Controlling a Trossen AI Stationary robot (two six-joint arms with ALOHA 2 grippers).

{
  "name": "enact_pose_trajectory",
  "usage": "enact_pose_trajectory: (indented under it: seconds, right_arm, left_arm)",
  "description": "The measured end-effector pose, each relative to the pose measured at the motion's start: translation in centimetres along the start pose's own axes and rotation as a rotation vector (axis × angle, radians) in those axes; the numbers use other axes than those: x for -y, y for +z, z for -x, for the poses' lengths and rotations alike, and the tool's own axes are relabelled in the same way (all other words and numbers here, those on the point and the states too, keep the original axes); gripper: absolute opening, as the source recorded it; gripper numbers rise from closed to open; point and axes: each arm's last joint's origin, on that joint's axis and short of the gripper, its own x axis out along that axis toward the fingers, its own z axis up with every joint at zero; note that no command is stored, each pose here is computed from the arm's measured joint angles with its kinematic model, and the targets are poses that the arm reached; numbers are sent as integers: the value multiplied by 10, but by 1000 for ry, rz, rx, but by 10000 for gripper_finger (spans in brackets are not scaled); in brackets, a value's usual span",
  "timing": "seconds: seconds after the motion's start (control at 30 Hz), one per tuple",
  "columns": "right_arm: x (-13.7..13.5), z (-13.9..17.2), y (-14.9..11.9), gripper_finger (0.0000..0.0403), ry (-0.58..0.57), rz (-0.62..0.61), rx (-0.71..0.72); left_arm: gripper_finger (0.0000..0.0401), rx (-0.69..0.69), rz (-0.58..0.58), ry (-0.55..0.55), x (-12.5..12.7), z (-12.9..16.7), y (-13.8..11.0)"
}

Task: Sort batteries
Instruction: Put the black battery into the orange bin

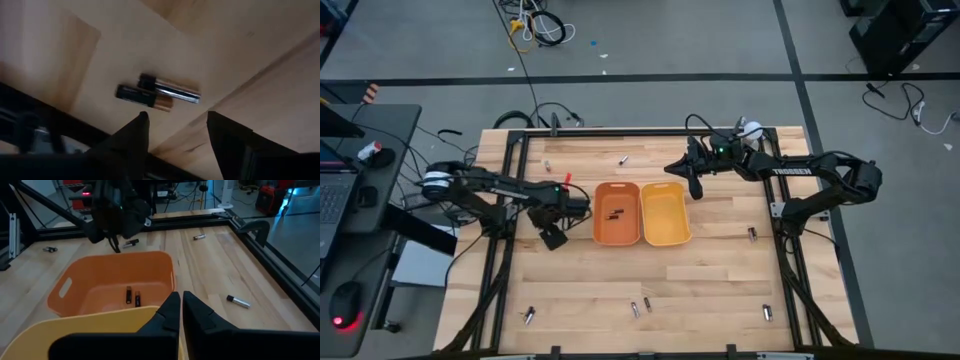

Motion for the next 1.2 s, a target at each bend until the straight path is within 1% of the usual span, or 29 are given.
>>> enact_pose_trajectory:
  seconds: [0.1,0.2,0.33,0.47,0.57,0.7,0.83,0.9,1.03,1.2]
  right_arm:
    - [0,0,1,13,-1,4,7]
    - [0,0,2,15,-2,-5,15]
    - [0,0,2,19,-6,-9,19]
    - [0,0,2,19,-6,-35,19]
    - [0,0,2,19,-6,-46,18]
    - [0,0,1,19,-6,-60,7]
    - [0,0,1,19,-7,-60,5]
    - [1,0,1,19,-8,-57,10]
    - [1,0,1,19,-9,-56,12]
    - [1,0,1,18,-9,-58,12]
  left_arm:
    - [221,-12,-69,55,2,5,6]
    - [245,7,-118,86,4,12,12]
    - [281,-11,-142,85,1,16,19]
    - [317,-60,-187,97,-5,8,26]
    - [333,-124,-243,86,-10,-2,27]
    - [339,-188,-270,87,-15,-12,22]
    - [340,-197,-269,95,-18,-19,20]
    - [340,-190,-269,105,-18,-21,20]
    - [340,-129,-266,90,-16,-22,25]
    - [340,-115,-270,85,-15,-22,26]
